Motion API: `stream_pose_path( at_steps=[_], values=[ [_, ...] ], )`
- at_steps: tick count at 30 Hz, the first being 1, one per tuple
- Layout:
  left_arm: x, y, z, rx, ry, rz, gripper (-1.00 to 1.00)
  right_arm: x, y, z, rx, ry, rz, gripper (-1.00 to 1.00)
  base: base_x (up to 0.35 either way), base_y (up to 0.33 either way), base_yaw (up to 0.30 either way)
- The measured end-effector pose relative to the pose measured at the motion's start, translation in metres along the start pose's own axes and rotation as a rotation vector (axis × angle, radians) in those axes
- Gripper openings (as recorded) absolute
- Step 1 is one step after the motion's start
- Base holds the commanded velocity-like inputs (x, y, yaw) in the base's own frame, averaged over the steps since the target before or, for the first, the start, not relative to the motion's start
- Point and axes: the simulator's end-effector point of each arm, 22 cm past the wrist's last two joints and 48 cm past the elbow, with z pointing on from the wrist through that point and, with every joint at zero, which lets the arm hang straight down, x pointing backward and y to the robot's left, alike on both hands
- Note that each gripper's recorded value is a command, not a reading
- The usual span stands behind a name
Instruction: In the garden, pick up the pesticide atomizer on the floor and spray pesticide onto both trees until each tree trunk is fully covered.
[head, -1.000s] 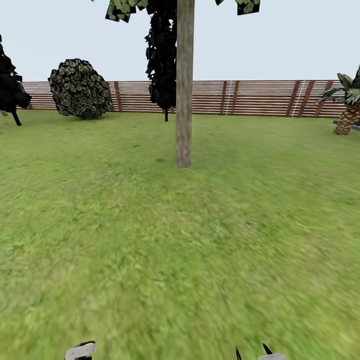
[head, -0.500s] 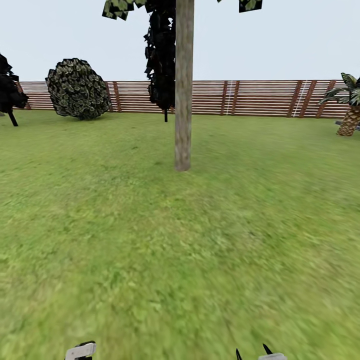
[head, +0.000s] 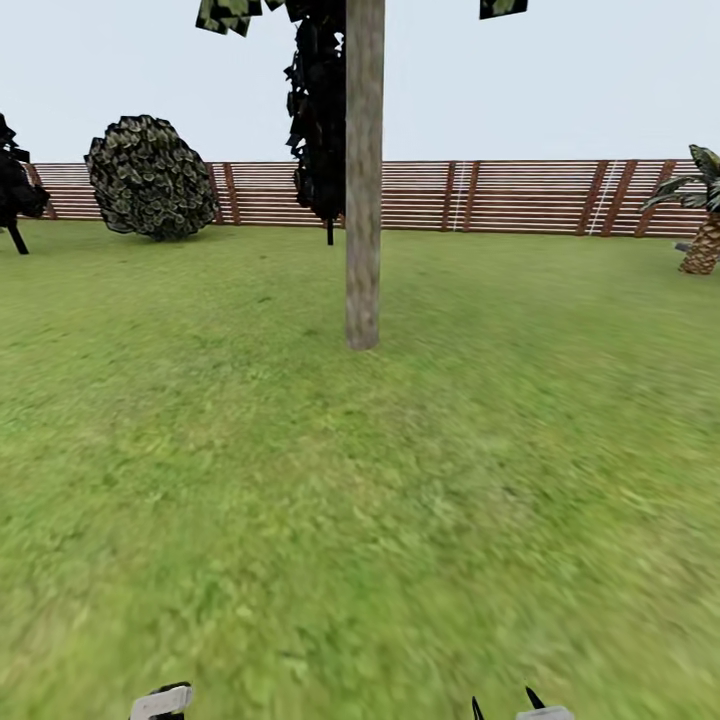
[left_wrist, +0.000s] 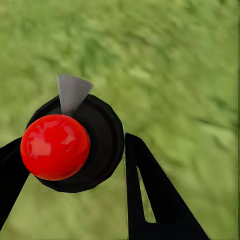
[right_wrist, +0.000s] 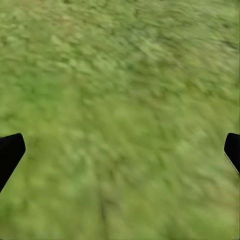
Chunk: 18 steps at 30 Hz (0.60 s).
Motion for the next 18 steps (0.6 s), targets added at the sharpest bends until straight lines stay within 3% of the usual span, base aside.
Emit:
stream_pose_path(
  at_steps=[18],
  values=[
    [0.0,0.0,0.0,0.0,0.0,0.0,-1.0,0.0,0.0005,0.0,-0.001,0.0,0.0,1.0,0.34,-0.074,0.0]
  ],
)
